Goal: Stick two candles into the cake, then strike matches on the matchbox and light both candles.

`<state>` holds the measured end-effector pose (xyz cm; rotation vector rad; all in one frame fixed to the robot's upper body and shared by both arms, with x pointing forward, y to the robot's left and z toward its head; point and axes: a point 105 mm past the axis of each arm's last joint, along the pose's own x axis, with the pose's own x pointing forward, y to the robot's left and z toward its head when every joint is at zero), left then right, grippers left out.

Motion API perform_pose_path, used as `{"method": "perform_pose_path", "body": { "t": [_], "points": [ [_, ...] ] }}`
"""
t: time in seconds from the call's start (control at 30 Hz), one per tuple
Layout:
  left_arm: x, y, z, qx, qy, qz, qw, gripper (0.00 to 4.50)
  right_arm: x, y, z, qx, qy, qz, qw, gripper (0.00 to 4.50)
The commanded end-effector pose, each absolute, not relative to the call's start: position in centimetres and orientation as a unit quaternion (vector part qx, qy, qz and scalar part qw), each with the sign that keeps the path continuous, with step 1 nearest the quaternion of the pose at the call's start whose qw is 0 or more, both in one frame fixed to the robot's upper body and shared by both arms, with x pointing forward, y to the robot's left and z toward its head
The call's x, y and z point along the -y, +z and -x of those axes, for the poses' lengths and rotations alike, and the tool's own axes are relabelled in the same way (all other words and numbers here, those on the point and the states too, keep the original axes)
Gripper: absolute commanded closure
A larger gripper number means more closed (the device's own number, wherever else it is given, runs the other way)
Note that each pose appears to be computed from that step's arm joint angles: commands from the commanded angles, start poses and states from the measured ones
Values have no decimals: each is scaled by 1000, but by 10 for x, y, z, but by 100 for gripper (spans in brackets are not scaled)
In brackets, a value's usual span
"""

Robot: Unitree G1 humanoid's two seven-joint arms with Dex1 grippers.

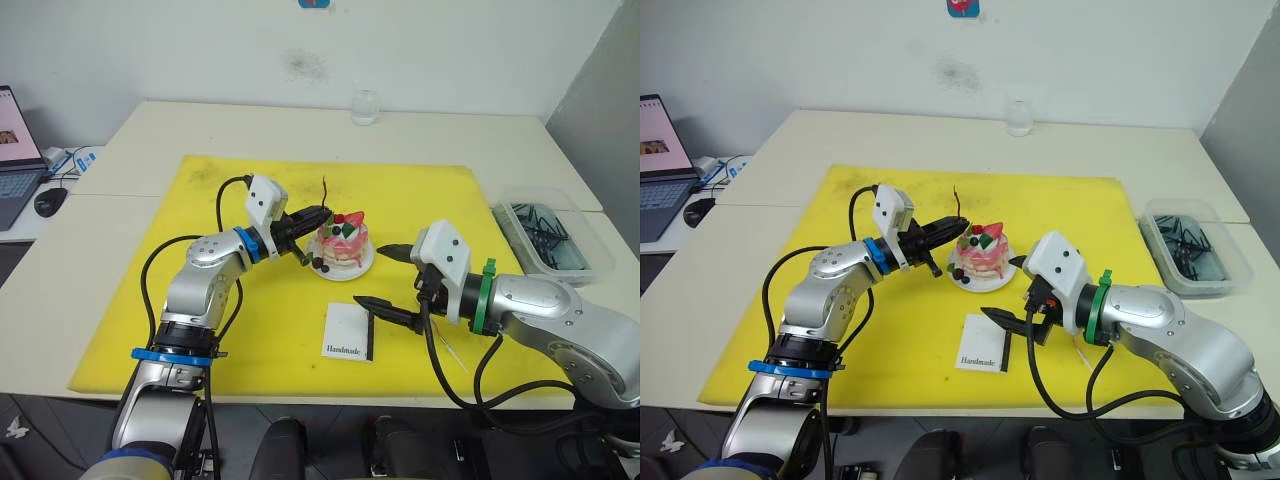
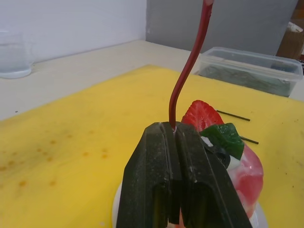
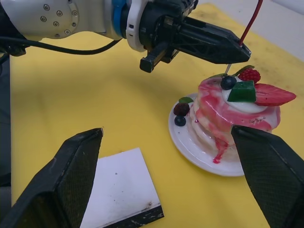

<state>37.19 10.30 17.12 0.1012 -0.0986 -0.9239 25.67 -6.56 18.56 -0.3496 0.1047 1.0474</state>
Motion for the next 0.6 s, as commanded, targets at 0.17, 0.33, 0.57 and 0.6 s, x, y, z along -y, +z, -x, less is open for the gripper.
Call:
{"method": "perform_pose_path", "body": {
  "t": [0.17,0.33,0.57,0.6],
  "points": [
    [-101,158,-368,52,-446,-54,892,450,66,193,-252,-28,494,169,853,2],
    [-99,150,-366,43,-449,-53,891,450,67,192,-250,-28,492,169,854,2],
    [-100,159,-371,44,-443,-28,895,450,68,192,-249,-27,488,169,856,2],
    [-101,160,-371,43,-443,-25,895,450,69,192,-249,-27,488,169,856,2]
  ]
}}
